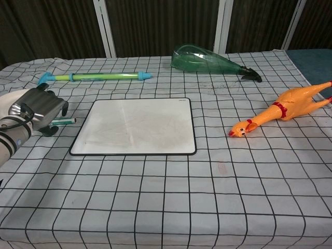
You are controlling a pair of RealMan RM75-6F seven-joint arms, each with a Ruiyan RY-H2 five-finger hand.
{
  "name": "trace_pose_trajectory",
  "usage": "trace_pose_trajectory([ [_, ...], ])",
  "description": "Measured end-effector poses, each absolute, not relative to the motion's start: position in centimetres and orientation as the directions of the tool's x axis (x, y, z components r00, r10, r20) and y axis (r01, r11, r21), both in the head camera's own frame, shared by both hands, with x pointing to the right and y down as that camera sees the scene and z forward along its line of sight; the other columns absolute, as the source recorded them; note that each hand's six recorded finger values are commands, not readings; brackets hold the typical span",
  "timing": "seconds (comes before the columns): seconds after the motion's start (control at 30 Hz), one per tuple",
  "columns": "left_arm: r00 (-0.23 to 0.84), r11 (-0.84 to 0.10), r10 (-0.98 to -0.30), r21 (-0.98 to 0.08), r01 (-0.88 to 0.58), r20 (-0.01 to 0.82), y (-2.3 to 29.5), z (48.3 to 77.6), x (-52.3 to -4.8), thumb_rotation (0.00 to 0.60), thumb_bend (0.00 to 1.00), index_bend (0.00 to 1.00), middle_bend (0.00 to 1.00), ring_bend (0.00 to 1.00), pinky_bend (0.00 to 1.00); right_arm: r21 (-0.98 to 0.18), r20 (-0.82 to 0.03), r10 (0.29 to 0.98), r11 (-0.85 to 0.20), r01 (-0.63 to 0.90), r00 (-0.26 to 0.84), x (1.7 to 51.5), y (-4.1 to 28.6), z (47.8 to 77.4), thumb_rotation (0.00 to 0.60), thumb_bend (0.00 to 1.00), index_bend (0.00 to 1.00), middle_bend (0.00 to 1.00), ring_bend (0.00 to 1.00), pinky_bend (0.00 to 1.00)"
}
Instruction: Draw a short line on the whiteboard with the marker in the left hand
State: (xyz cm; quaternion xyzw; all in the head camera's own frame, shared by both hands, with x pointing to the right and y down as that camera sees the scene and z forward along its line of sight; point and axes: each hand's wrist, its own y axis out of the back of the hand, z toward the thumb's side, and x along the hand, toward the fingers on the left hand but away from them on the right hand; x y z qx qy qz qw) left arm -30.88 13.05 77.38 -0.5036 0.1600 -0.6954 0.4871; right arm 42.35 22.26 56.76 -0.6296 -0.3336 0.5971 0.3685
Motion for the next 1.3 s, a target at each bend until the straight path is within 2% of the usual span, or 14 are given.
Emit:
trace_pose_trajectory([
  [0.7,-0.021,-0.465,-0.843,-0.708,0.531,0.538,12.6,78.5,-30.9,0.600,0.38,0.46,0.46,0.24,0.00,-0.860,-0.510,0.858,-0.509,-0.028,0.059,42.4,22.2,56.9,0.600,0.33,0.00,0.00,0.00,0.02],
  [1.3,-0.007,-0.466,-0.838,-0.710,0.527,0.545,12.7,79.0,-30.4,0.600,0.40,0.56,0.56,0.28,0.01,-0.858,-0.513,0.857,-0.512,-0.037,0.049,42.6,22.2,57.0,0.600,0.33,0.00,0.00,0.00,0.02],
])
